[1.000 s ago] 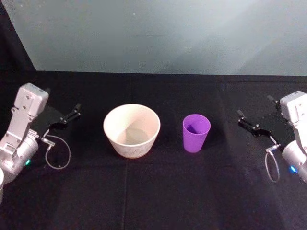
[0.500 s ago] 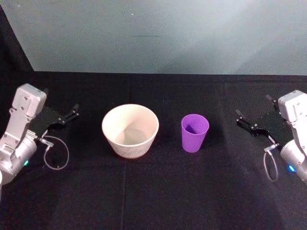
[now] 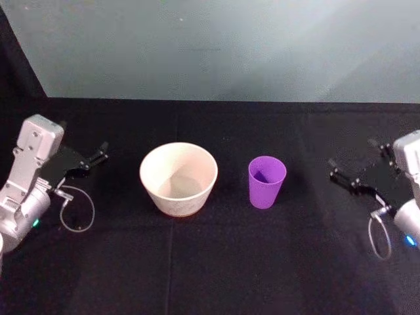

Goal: Pick up the cup and pour the mung beans from the cup into the bowl.

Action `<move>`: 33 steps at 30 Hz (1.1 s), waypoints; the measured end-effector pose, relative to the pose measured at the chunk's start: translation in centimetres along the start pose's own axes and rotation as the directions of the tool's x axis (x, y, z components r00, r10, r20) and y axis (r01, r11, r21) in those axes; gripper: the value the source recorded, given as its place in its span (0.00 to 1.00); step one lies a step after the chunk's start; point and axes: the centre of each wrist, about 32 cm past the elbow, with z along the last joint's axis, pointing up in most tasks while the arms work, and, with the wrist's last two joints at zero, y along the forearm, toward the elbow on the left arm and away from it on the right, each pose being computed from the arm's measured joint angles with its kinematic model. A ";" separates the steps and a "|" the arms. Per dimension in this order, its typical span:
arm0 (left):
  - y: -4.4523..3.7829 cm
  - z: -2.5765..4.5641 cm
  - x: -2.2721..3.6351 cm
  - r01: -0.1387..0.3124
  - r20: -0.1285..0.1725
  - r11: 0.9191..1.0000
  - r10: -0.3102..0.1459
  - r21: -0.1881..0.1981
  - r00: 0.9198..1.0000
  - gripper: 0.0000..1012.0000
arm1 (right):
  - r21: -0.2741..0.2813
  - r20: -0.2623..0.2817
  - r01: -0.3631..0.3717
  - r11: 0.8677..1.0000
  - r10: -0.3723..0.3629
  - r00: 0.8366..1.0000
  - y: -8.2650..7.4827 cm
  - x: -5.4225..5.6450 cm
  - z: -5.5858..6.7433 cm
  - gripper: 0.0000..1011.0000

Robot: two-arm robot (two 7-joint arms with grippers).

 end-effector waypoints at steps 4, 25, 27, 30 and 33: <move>0.00 0.00 0.00 0.000 0.000 1.000 0.000 0.000 1.000 0.99 | -0.017 -0.014 -0.065 0.998 0.065 0.998 -1.6 -0.3 0.0 0.99; 0.00 0.00 0.00 0.000 0.000 1.000 0.000 0.000 1.000 0.99 | 0.040 -0.134 -0.314 0.949 0.316 0.939 -1.9 -5.6 0.0 0.99; 0.00 0.00 0.00 0.000 0.000 1.000 0.000 0.000 1.000 0.99 | 0.045 -0.146 -0.319 0.947 0.322 0.935 -1.6 -5.9 0.2 0.99; 0.00 0.00 0.00 0.000 0.000 1.000 0.000 0.000 1.000 0.99 | 0.046 -0.161 -0.322 0.946 0.325 0.932 -1.0 -6.6 0.5 0.99; 0.00 0.00 0.00 0.000 0.000 1.000 0.000 0.000 1.000 0.99 | 0.045 -0.177 -0.315 0.948 0.318 0.931 -0.3 -7.4 0.5 0.99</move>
